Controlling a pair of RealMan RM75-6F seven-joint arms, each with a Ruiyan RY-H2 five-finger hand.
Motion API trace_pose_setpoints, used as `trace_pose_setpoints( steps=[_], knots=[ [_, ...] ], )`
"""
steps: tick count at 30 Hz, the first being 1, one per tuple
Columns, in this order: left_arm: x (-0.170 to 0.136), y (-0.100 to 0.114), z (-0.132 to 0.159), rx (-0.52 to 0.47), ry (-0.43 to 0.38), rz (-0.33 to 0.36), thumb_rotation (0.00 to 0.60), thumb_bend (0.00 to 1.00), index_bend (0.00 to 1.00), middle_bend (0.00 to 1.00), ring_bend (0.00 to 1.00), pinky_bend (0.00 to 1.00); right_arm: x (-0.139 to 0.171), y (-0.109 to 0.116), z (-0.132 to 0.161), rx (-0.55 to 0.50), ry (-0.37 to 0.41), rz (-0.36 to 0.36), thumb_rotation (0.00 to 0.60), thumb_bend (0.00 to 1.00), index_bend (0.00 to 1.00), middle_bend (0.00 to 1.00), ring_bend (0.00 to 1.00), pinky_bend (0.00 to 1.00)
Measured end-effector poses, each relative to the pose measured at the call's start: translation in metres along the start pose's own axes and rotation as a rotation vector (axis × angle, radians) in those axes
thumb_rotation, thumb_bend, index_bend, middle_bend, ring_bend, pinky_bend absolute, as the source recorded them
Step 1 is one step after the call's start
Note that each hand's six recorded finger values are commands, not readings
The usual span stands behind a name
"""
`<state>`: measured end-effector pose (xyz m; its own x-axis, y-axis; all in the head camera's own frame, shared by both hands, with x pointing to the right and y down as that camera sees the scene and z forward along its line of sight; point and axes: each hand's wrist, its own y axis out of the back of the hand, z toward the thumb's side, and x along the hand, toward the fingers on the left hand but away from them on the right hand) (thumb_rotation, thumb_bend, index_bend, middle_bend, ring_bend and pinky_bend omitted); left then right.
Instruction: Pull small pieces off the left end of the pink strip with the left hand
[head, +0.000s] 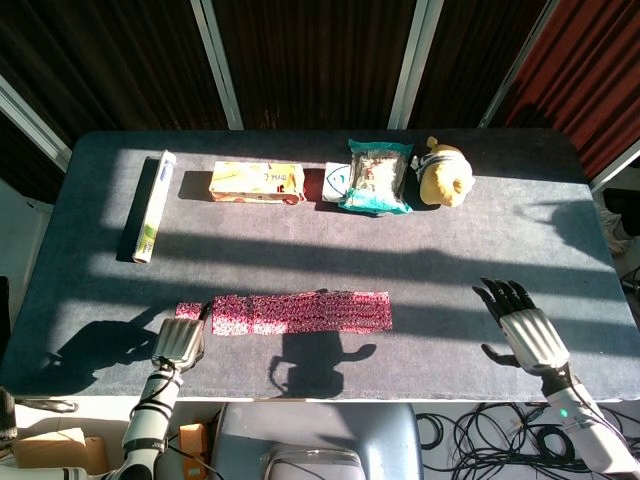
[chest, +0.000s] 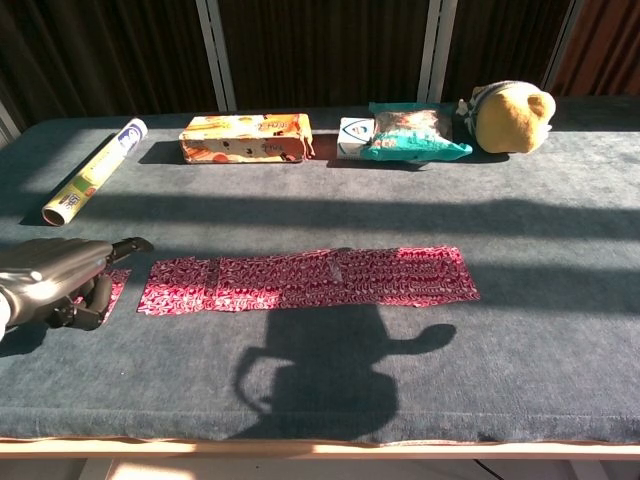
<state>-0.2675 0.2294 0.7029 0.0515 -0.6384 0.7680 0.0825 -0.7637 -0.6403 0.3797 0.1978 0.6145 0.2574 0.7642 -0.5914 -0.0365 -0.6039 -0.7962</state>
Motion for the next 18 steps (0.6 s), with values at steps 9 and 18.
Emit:
trace_pose_setpoints(
  steps=[9,18],
  knots=[
    [0.009,-0.016,0.016,0.064,0.011,-0.059,0.600,0.99,0.09,1.00,1.00,1.00,0.002,0.000,-0.009,0.000,-0.017,0.010,0.600,0.18,0.00,0.00,0.00,0.01],
    [0.007,-0.022,0.015,0.083,0.016,-0.081,0.600,0.99,0.10,1.00,1.00,1.00,0.002,-0.001,-0.011,-0.005,-0.018,0.012,0.600,0.18,0.00,0.00,0.00,0.01]
  ],
)
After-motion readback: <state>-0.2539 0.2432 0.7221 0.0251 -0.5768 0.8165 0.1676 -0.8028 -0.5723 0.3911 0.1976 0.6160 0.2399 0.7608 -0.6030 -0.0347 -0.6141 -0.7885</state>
